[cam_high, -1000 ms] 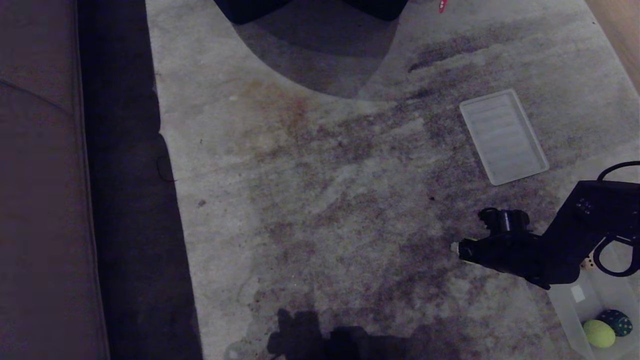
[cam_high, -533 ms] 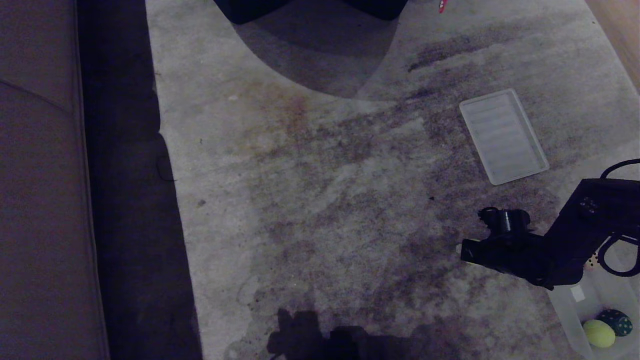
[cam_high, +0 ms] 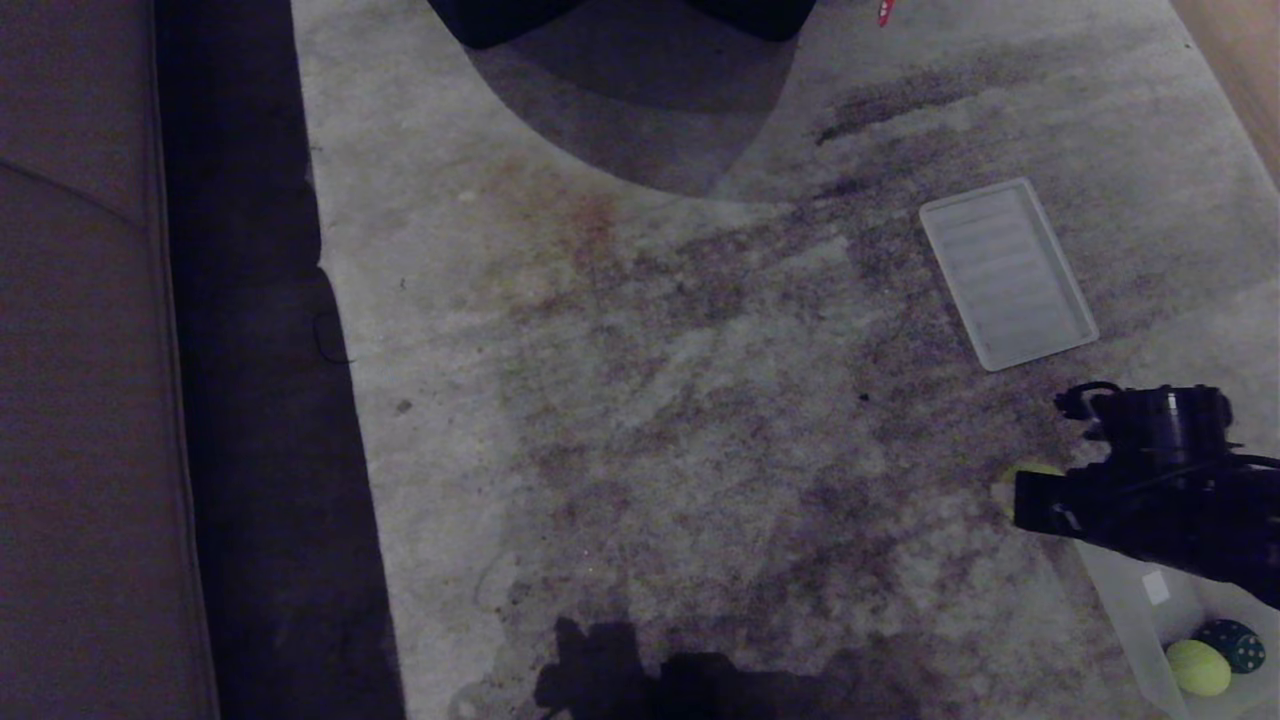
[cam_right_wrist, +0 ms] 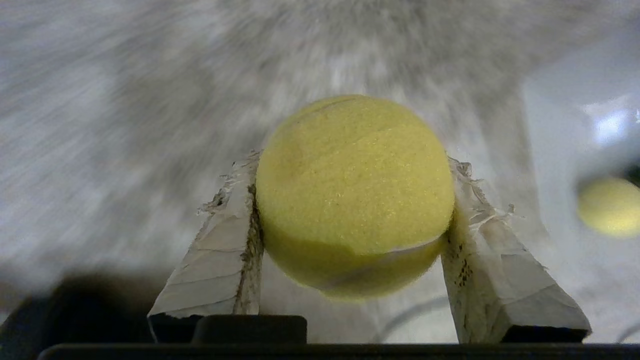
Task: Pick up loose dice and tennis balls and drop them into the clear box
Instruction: Put the ball in the box
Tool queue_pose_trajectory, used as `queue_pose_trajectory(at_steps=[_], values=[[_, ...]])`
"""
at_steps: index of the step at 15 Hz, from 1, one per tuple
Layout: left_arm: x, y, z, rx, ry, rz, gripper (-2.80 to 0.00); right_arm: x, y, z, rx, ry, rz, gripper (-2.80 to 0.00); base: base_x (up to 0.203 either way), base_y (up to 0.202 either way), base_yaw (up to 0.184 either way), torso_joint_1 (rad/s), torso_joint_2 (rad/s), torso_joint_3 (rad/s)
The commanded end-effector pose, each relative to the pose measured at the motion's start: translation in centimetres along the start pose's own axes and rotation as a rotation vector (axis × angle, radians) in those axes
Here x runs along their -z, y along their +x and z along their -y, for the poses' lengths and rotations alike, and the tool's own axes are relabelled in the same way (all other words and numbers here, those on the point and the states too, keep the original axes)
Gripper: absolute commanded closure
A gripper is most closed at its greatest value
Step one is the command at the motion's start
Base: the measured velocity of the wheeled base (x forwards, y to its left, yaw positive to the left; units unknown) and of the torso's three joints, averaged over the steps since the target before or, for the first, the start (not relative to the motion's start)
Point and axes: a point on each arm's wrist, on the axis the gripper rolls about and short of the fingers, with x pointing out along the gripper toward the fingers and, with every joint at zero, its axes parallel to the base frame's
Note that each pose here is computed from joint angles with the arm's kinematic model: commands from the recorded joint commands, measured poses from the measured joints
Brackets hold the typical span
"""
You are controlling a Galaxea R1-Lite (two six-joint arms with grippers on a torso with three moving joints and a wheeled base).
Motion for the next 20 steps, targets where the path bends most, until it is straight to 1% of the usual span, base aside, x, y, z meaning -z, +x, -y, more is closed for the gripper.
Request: queue_pose_trajectory(at_steps=[1,2,4,6,9,11,13,14,15,16,17,19,20], values=[[0.0,0.0,0.0,-0.001,0.000,-0.003,0.00,0.1,-10.1,1.1,-0.047,0.018,0.175,0.00,0.000,0.000,0.000,0.000,0.00,0.000],[0.0,0.0,0.0,-0.001,0.000,-0.003,0.00,1.3,-12.8,1.6,-0.061,0.020,0.204,0.00,0.000,0.000,0.000,0.000,0.00,0.000],[0.0,0.0,0.0,-0.001,0.000,-0.003,0.00,4.8,-17.7,2.7,-0.085,0.025,0.269,0.00,0.000,0.000,0.000,0.000,0.00,0.000],[0.0,0.0,0.0,-0.001,0.000,-0.003,0.00,8.8,-21.1,3.7,-0.109,0.025,0.311,0.00,0.000,0.000,0.000,0.000,0.00,0.000],[0.0,0.0,0.0,-0.001,0.000,-0.003,0.00,14.5,-23.4,4.8,-0.158,0.024,0.371,0.00,0.000,0.000,0.000,0.000,0.00,0.000],[0.0,0.0,0.0,-0.001,0.000,-0.003,0.00,17.1,-23.9,5.2,-0.184,0.021,0.426,0.00,0.000,0.000,0.000,0.000,0.00,0.000],[0.0,0.0,0.0,-0.001,0.000,-0.003,0.00,18.4,-23.8,5.3,-0.199,0.006,0.491,0.00,0.000,0.000,0.000,0.000,0.00,0.000],[0.0,0.0,0.0,-0.001,0.000,-0.003,0.00,18.4,-23.3,5.2,-0.207,0.005,0.534,0.00,0.000,0.000,0.000,0.000,0.00,0.000],[0.0,0.0,0.0,-0.001,0.000,-0.003,0.00,18.0,-23.1,5.1,-0.227,0.010,0.630,0.00,0.000,0.000,0.000,0.000,0.00,0.000],[0.0,0.0,0.0,-0.001,0.000,-0.003,0.00,17.7,-23.0,5.0,-0.243,0.011,0.694,0.00,0.000,0.000,0.000,0.000,0.00,0.000],[0.0,0.0,0.0,-0.001,0.000,-0.003,0.00,17.8,-22.9,5.0,-0.246,0.012,0.693,0.00,0.000,0.000,0.000,0.000,0.00,0.000],[0.0,0.0,0.0,-0.001,0.000,-0.003,0.00,18.1,-22.4,5.1,-0.170,0.037,0.674,0.00,0.000,0.000,0.000,0.000,0.00,0.000],[0.0,0.0,0.0,-0.001,0.000,-0.003,0.00,18.4,-22.1,5.1,-0.190,0.017,0.639,0.00,0.000,0.000,0.000,0.000,0.00,0.000]])
